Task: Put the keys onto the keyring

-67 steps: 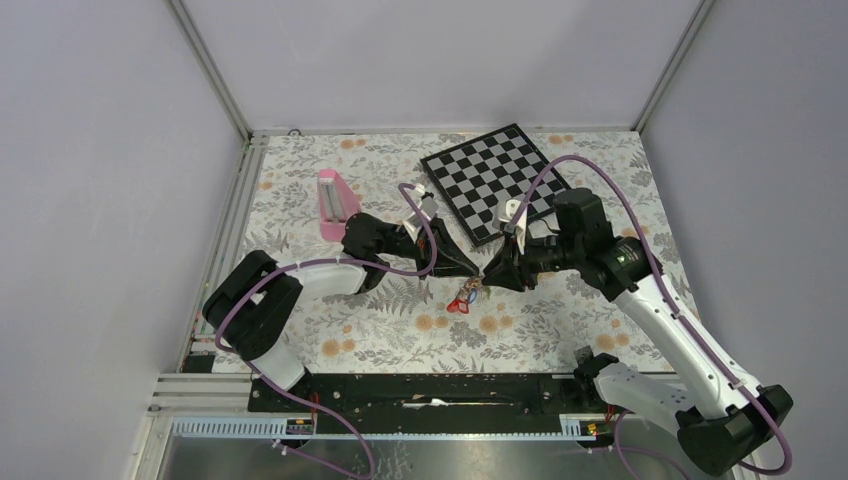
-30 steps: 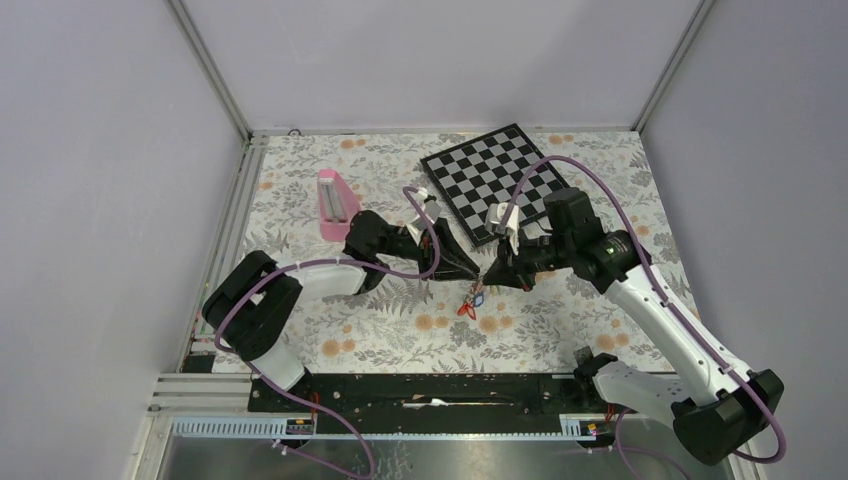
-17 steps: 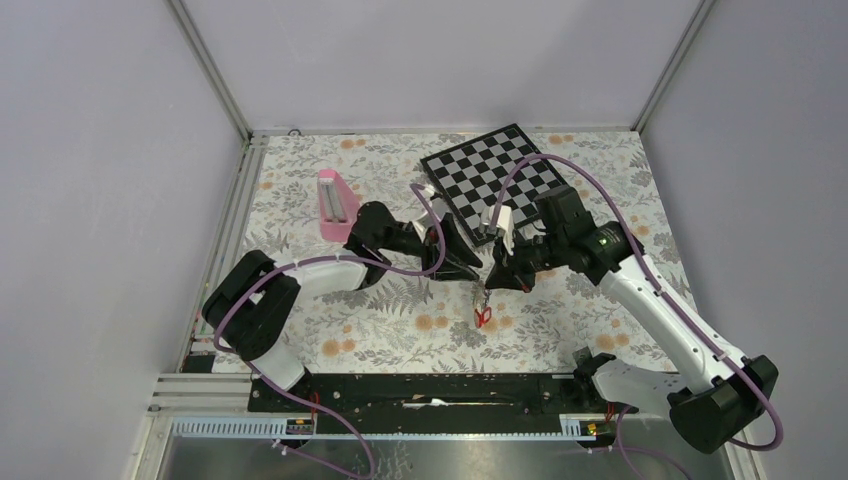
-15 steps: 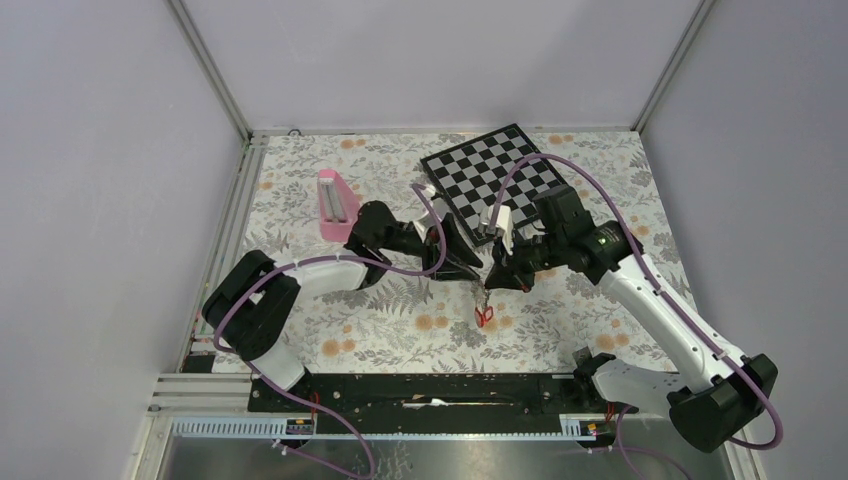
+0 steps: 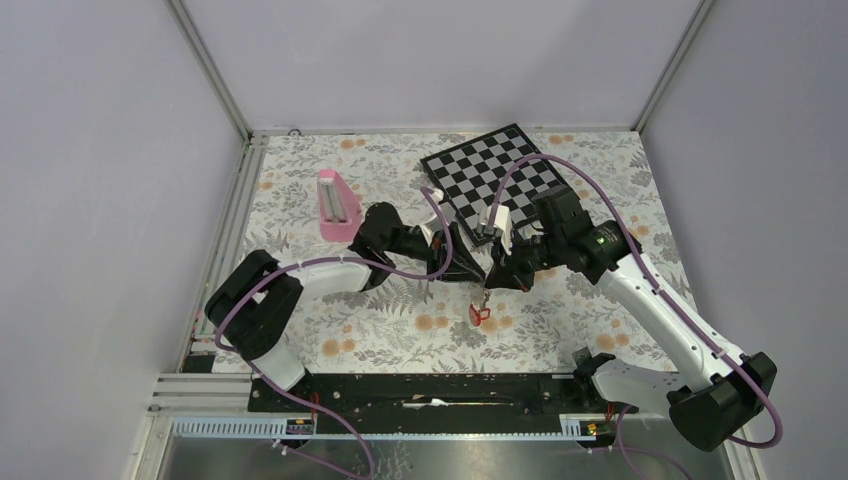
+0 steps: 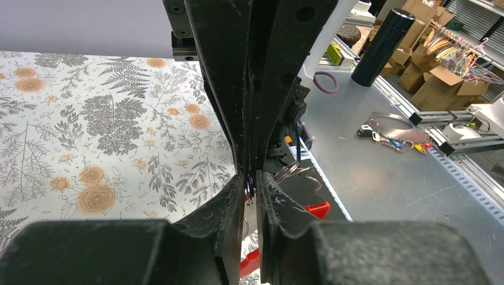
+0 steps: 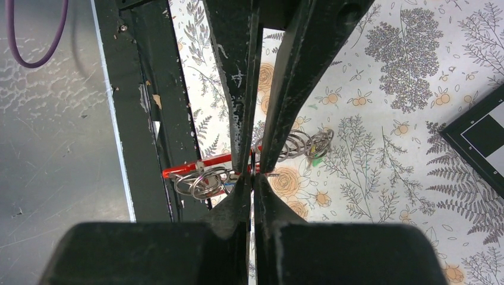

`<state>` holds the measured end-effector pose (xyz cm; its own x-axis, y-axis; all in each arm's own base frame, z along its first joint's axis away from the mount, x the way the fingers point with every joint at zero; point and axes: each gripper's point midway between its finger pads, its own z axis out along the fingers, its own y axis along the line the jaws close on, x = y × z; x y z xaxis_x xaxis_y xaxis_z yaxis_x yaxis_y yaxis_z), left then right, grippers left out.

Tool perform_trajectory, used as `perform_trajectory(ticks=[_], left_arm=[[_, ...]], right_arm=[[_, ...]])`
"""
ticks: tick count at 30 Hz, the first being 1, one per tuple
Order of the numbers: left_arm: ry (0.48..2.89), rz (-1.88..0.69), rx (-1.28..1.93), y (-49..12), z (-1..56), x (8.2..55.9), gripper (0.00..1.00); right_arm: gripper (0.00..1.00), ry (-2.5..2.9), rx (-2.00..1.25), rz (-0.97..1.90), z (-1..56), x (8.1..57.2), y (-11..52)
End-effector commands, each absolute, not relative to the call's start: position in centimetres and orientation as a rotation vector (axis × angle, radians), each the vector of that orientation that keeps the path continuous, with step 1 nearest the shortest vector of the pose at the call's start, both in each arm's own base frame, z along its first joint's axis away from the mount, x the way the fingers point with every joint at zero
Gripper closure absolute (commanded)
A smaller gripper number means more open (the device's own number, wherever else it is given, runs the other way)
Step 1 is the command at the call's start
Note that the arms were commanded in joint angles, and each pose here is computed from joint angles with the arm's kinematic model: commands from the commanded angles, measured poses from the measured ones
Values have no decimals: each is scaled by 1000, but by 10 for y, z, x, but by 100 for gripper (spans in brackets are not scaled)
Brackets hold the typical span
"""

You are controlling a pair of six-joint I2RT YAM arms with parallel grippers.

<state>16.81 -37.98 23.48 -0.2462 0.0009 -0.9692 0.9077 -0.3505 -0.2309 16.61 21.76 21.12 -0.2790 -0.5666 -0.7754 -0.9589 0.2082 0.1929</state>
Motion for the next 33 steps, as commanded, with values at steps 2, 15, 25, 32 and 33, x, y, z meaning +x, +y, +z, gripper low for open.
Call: perform_trajectory(ticks=[2,15,25,32,33], left_arm=[[1094,-1656,1327,-387,248,171,85],[1041,-1661,1352,-381,255,162,100],[938,-1713,1355,-369,268,148,100],[939,-1712,1347,-370,268,149,100],[941,-1711,1345,-370,268,149,100]], right_arm=[[100,1855,-1403,909,231,171,225],[86,1827,-1371,857,234,173,220],[66,1770,-1367,847,235,165,214],[65,1758,-1376,917,233,157,218],[65,1756,-1374,922,233,157,219]])
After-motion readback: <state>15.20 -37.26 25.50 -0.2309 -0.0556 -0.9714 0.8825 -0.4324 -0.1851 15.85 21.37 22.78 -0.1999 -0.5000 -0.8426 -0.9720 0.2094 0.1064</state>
